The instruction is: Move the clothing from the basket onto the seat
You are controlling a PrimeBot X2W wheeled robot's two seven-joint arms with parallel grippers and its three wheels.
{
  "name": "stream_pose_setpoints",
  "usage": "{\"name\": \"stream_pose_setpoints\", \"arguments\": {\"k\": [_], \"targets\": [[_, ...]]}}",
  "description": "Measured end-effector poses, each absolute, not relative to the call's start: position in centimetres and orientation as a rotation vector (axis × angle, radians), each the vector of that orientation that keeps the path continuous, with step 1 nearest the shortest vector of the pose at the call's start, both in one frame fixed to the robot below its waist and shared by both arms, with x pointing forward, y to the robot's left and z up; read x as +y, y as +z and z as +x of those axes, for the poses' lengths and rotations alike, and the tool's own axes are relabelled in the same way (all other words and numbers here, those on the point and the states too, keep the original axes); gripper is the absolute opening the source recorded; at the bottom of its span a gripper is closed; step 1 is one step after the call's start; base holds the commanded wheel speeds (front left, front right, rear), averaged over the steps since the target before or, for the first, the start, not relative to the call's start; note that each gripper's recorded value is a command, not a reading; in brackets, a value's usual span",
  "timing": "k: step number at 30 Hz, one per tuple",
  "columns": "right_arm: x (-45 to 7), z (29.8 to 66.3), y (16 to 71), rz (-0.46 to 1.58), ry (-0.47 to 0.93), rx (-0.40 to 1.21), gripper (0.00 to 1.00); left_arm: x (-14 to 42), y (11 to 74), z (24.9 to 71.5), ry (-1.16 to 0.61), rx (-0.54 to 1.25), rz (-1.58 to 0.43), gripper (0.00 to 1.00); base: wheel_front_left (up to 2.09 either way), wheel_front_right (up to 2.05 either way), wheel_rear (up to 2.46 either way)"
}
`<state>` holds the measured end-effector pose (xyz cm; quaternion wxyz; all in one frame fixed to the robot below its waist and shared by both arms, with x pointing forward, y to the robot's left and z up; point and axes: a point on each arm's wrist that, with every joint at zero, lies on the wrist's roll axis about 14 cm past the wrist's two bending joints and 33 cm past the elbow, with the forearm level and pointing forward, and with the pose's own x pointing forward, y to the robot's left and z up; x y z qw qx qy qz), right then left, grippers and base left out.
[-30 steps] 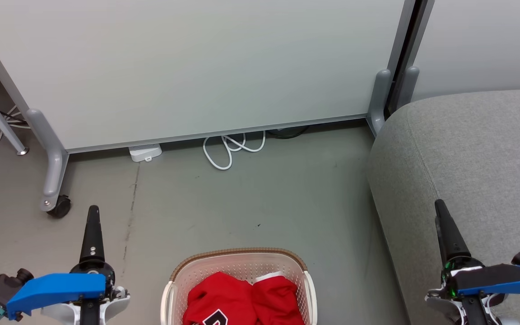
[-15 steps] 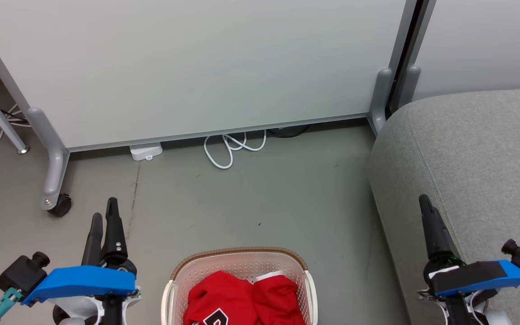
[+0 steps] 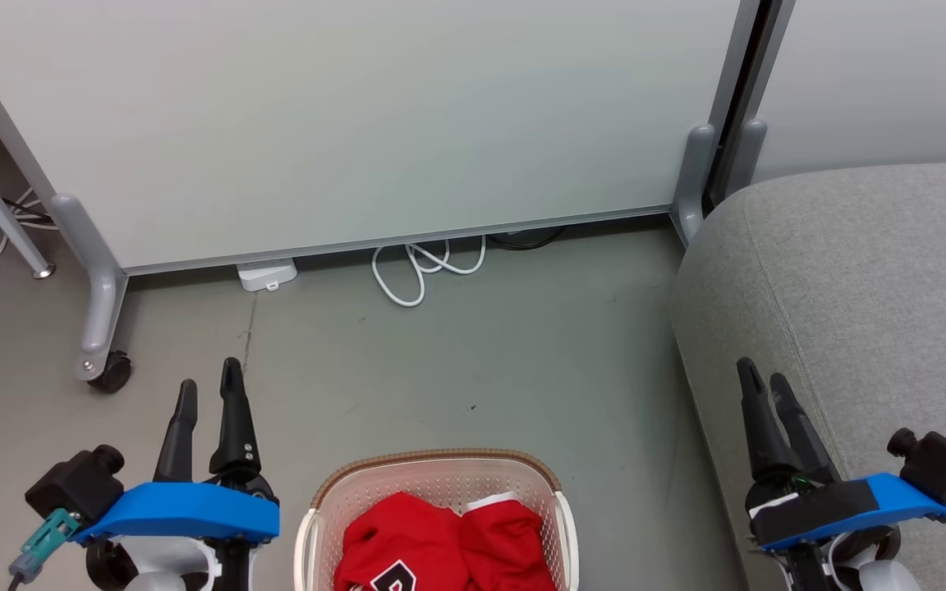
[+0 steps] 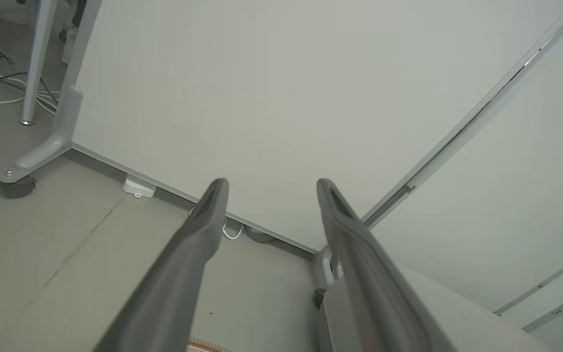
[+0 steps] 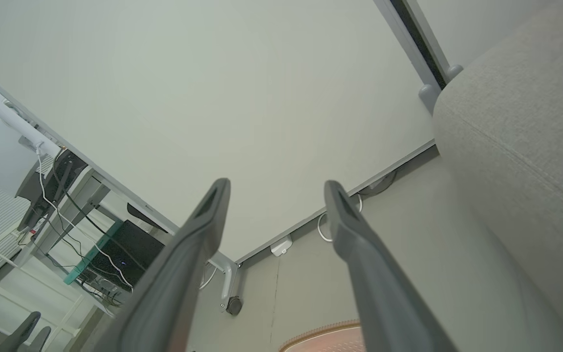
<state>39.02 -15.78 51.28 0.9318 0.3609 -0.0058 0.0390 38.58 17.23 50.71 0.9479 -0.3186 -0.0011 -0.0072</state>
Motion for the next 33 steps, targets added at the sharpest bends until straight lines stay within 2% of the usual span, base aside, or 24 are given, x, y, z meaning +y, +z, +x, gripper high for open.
{"name": "stream_pose_setpoints", "arguments": {"k": [33], "targets": [[-14.0, 38.9, 50.6, 0.405, 0.143, -0.021, 1.0, 15.6, 51.1, 38.5, -0.081, -0.046, -0.28, 1.0, 0.0, 0.0, 0.0]]}}
